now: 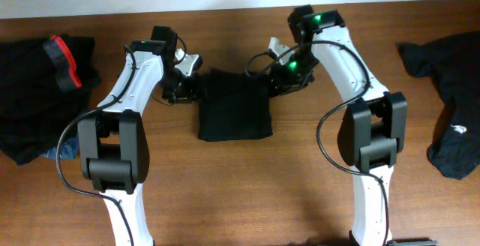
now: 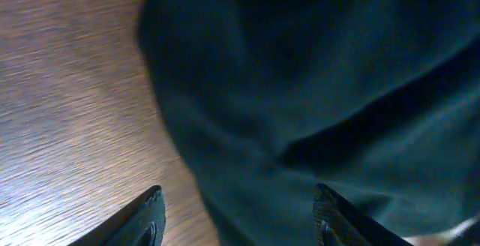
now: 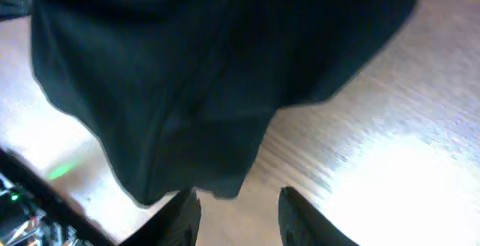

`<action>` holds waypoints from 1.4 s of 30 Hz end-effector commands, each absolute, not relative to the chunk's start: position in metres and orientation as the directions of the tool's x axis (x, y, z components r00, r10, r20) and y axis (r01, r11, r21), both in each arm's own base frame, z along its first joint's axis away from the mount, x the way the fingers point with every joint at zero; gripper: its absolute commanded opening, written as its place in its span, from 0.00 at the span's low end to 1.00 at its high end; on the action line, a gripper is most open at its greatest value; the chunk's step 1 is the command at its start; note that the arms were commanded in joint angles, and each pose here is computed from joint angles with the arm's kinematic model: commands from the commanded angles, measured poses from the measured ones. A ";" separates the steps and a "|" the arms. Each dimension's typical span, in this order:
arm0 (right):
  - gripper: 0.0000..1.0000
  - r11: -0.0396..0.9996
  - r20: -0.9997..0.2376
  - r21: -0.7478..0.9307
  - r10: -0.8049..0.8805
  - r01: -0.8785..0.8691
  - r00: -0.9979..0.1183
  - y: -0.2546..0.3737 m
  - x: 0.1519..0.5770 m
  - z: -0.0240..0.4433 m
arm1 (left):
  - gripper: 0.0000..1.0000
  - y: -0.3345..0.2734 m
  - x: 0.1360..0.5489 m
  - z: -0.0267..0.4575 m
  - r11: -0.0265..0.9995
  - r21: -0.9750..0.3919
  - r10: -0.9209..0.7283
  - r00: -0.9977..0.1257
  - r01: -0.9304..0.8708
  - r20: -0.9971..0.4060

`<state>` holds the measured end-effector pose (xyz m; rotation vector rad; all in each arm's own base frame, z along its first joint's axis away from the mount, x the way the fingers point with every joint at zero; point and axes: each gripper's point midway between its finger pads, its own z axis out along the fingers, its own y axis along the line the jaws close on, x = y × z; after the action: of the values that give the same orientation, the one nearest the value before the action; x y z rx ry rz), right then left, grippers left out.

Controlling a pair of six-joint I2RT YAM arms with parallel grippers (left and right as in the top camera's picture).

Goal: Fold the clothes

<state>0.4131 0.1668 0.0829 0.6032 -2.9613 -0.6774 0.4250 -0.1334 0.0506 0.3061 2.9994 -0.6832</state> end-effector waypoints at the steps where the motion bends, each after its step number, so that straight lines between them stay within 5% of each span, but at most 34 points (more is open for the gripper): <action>1: 0.39 0.822 -0.069 0.413 -0.401 -0.392 -0.914 0.168 0.413 0.069 | 0.63 -0.143 0.422 0.054 0.846 -0.478 0.209 -0.972 0.235 -0.109; 20: 0.42 0.840 -0.203 0.348 -0.367 -0.417 -0.908 0.167 0.446 0.029 | 0.64 -0.140 0.423 0.053 0.855 -0.461 0.210 -0.972 0.236 -0.108; 34: 0.45 0.657 -0.319 0.621 -0.287 -0.428 -0.903 0.170 0.453 0.064 | 0.64 -0.138 0.423 0.052 0.862 -0.448 0.210 -0.972 0.236 -0.107; 42: 0.50 0.668 -0.301 0.617 -0.290 -0.417 -0.908 0.168 0.450 0.062 | 0.64 -0.138 0.423 0.052 0.862 -0.448 0.210 -0.972 0.235 -0.106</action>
<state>0.4542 0.1650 0.0554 0.6179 -3.0369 -1.1779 0.4242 -0.1388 0.0533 0.3290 2.9821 -0.7354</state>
